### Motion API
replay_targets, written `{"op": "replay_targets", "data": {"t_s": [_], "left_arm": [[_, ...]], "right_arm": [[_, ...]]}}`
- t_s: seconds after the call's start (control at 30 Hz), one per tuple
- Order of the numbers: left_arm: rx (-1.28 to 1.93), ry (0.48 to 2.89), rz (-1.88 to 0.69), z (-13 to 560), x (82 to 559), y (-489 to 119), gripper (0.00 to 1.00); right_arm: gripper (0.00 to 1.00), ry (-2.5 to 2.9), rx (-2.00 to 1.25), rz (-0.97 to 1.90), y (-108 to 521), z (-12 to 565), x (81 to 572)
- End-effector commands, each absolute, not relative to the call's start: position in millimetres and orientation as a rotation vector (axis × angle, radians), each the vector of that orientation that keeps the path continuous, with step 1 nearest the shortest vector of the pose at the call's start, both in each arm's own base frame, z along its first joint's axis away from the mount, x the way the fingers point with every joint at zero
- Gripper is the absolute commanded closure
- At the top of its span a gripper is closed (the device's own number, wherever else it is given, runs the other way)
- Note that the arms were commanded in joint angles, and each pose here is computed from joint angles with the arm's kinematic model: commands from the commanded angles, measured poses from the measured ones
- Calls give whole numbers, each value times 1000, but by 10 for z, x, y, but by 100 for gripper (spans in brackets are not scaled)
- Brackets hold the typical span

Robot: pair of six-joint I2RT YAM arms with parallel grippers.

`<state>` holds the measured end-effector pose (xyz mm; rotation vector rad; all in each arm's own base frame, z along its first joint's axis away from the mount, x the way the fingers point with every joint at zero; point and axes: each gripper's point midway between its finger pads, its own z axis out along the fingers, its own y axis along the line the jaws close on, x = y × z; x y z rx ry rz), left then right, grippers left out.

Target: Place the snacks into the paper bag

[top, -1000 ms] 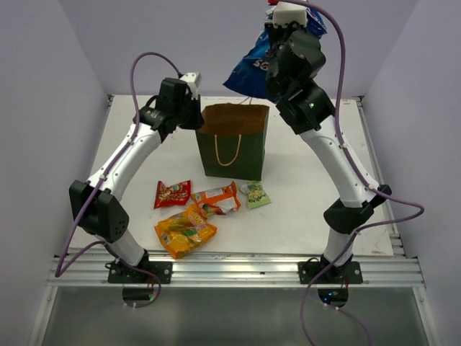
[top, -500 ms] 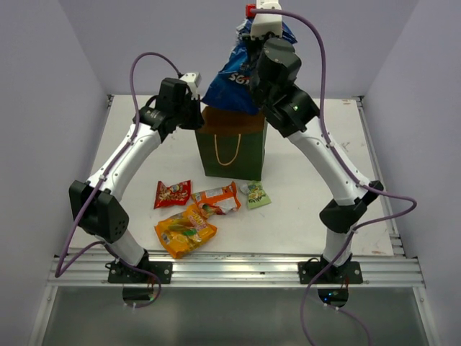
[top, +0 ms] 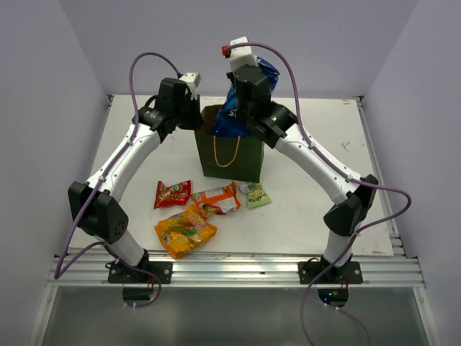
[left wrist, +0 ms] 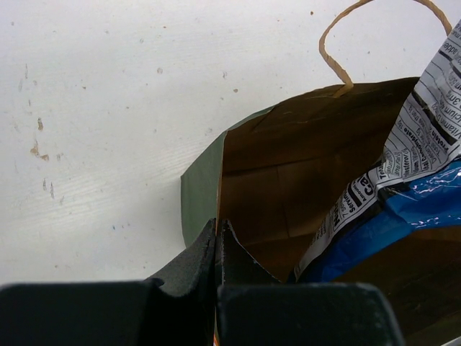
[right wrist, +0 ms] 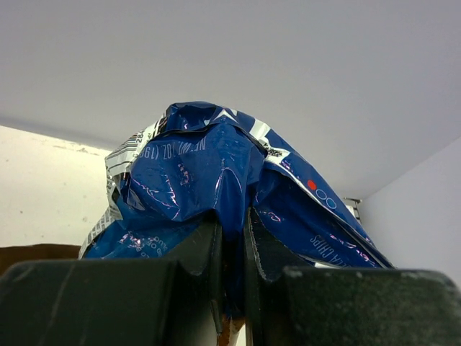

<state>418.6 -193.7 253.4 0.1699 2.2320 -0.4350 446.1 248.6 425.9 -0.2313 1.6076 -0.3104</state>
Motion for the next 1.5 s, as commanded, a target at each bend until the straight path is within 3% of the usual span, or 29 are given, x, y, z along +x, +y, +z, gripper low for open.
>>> {"op": "replay_targets", "data": {"t_s": [0.0,0.13,0.27,0.57,0.73,0.9,1.07,1.17,1.47], "left_arm": [[172,2182,-439,2750,4145,-1933,100],[176,2179,-440,2752,4154,-1938,100],[179,2176,-443,2746,4159,-1946,100],[184,2169,-461,2744,4170,-1982,100],[190,2170,-459,2729,4171,-1989,100],[190,2177,-460,2673,4173,-1998,100],[198,2190,-471,2595,4157,-2017,100],[202,2192,-475,2578,4156,-2030,100],[214,2218,-482,2499,4082,-2024,100]], "right_arm": [[100,1518,-151,-269,2411,4692,4310],[100,1539,-188,-274,2516,4598,4213],[88,1538,-220,-242,2601,4601,4055],[27,1568,-295,-173,2716,4569,3714],[23,1542,-260,-208,2534,4868,3411],[2,1643,-337,-59,2588,4549,3160],[1,1920,-760,313,3245,3114,2633],[1,2040,-915,379,3457,2424,2463],[4,2179,-1033,428,3741,1421,2375]]}}
